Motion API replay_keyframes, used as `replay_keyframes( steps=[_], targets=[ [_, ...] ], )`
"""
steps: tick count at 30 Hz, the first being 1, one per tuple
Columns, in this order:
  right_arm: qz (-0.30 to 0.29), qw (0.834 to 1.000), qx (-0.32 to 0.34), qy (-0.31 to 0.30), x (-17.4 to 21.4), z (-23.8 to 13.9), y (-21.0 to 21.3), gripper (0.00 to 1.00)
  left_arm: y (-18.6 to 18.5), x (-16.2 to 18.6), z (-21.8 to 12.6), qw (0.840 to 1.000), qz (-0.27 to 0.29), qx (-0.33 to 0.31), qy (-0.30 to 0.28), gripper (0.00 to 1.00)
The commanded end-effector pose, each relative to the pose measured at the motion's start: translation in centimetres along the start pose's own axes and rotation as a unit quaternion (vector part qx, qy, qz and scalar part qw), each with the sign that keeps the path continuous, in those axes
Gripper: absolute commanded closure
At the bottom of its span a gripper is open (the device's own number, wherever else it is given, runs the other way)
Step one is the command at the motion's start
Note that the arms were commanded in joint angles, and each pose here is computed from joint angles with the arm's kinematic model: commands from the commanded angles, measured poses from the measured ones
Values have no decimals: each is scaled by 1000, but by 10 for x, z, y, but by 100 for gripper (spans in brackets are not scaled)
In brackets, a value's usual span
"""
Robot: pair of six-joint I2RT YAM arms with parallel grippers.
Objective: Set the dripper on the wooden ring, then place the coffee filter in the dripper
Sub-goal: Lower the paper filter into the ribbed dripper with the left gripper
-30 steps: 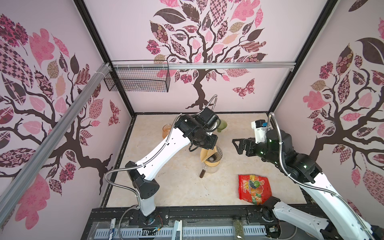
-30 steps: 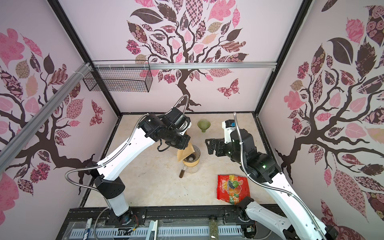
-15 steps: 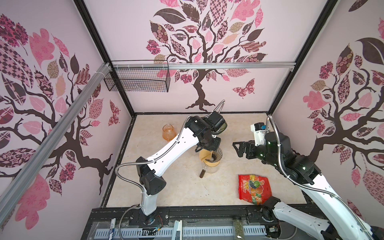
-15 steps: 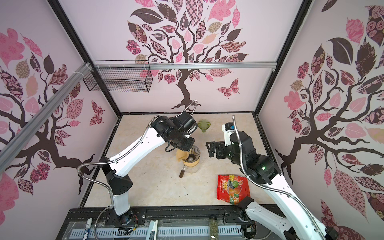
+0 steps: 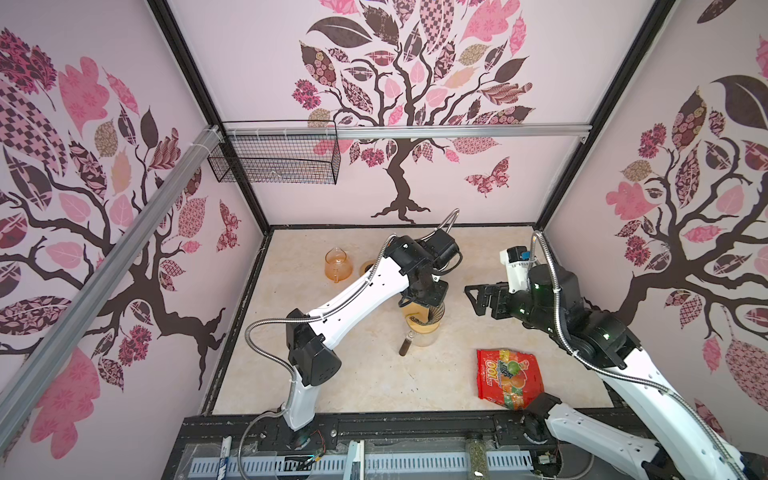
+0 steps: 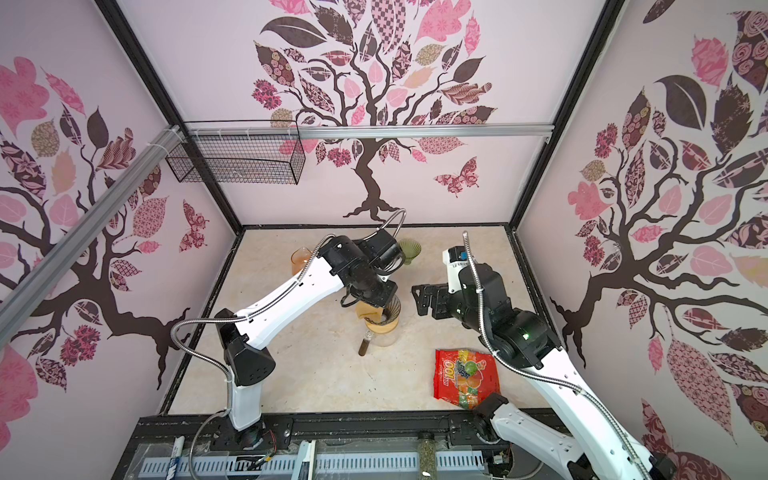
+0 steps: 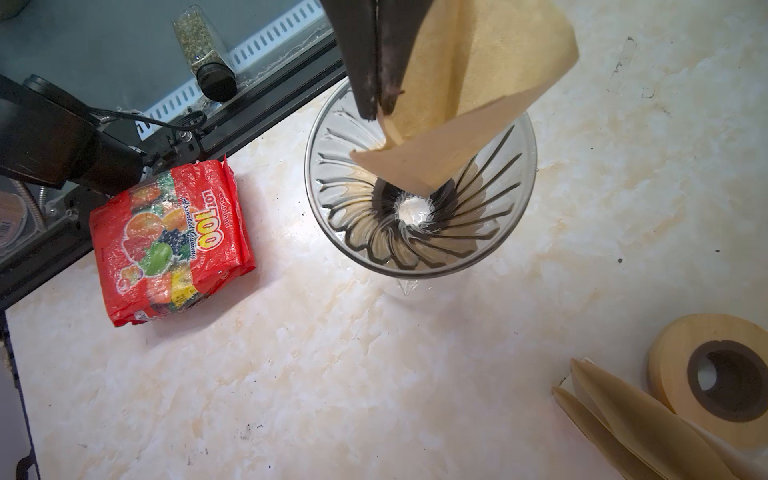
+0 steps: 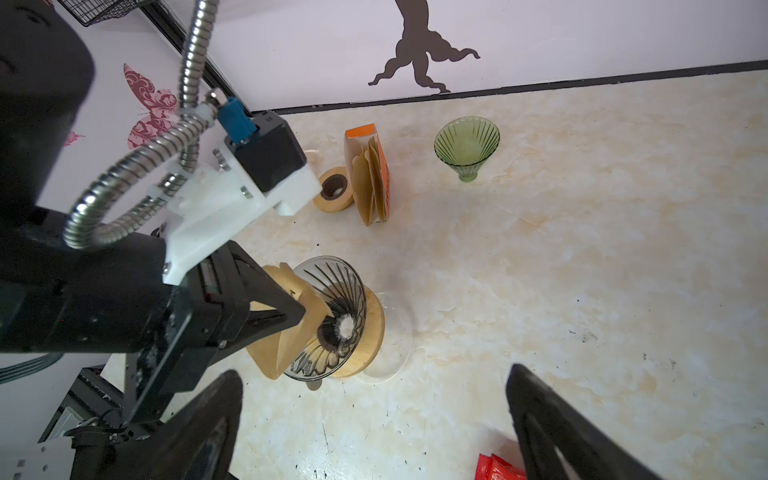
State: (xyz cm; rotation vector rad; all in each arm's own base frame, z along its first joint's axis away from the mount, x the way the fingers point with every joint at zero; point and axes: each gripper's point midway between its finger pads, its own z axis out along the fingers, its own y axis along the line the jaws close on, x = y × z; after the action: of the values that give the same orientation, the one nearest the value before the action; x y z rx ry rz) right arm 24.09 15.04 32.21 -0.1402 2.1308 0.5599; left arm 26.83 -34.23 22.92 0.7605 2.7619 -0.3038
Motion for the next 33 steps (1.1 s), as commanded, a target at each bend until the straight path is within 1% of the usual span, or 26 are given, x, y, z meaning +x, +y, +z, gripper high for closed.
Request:
replay_keyframes(
  steps=[1, 18, 27, 28, 33],
  targets=[
    [-7, 1000, -6, -7, -3, -3, 2, 0, -12, -9, -6, 1000, 9, 18, -16, 100],
    [-5, 1000, -20, 7, -5, 7, 11, 0, -25, -17, 9, 999, 5, 35, -13, 100],
    [-12, 1000, -22, 13, -7, 13, 14, 0, -22, -18, 12, 1000, 3, 27, -13, 100],
    [-12, 1000, -22, 13, -8, 13, 14, 0, -22, -18, 10, 1000, 3, 27, -15, 100],
    [-15, 1000, -21, 13, -9, 13, 14, 0, -20, -19, 5, 999, -1, 23, -22, 92]
  ],
)
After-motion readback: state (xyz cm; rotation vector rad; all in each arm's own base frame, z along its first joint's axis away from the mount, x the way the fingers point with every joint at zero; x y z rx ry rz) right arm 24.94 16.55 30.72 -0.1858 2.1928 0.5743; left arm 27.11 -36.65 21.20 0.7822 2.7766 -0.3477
